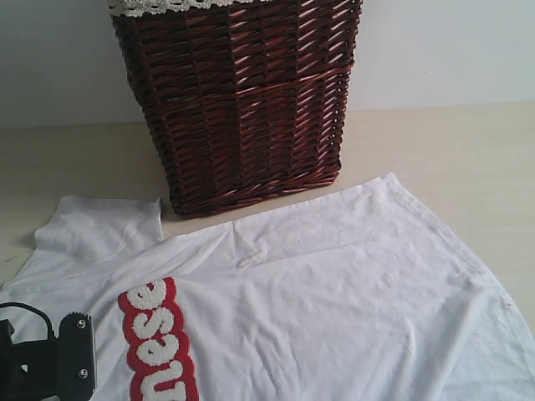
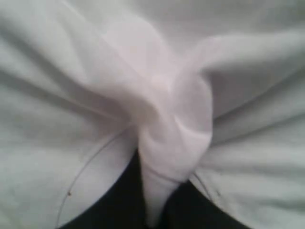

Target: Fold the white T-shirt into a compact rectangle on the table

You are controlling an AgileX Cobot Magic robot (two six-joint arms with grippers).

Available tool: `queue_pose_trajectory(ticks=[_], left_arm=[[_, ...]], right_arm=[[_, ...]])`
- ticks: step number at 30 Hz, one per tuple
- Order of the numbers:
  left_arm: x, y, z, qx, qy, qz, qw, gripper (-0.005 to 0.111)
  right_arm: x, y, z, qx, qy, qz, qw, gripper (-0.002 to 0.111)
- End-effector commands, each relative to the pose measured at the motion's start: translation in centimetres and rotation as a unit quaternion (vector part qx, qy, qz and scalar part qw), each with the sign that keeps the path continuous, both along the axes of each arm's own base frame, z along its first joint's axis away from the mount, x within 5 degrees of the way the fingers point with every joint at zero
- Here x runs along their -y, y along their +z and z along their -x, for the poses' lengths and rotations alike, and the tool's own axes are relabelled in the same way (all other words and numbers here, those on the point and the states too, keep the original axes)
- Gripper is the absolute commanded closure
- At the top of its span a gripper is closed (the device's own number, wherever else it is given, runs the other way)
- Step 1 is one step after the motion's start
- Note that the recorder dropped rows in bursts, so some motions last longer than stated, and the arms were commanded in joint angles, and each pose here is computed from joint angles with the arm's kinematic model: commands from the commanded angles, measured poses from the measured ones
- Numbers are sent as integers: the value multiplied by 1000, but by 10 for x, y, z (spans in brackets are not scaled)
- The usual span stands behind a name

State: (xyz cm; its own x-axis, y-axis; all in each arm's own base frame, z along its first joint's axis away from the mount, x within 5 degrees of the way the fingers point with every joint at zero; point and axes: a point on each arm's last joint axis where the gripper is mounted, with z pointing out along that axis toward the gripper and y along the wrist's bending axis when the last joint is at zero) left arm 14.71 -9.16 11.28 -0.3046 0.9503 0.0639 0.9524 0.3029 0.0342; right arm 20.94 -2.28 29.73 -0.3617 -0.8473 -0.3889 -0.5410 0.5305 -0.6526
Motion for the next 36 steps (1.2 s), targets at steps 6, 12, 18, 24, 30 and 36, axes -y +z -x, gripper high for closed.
queue_pose_trajectory(ticks=[6, 12, 18, 24, 30, 36], left_arm=[[-2, -10, -1, 7, -20, -3, 1000, 107], [0, -10, -2, 15, -22, 3, 1000, 107], [0, -10, -2, 16, -22, 4, 1000, 107], [0, -10, -2, 16, -22, 4, 1000, 107], [0, -10, -2, 16, -22, 4, 1000, 107], [0, -10, -2, 17, -22, 5, 1000, 107]], right_arm=[[-16, -35, 26, -250, 291, 78, 920, 108], [-17, -67, -19, -323, 263, -21, 909, 108], [-16, -79, -55, -286, 189, -77, 936, 105], [-13, -113, -62, -342, 260, -44, 902, 61], [-9, -135, -77, -324, 253, -29, 911, 16], [-8, -158, -81, -324, 355, 21, 876, 8]])
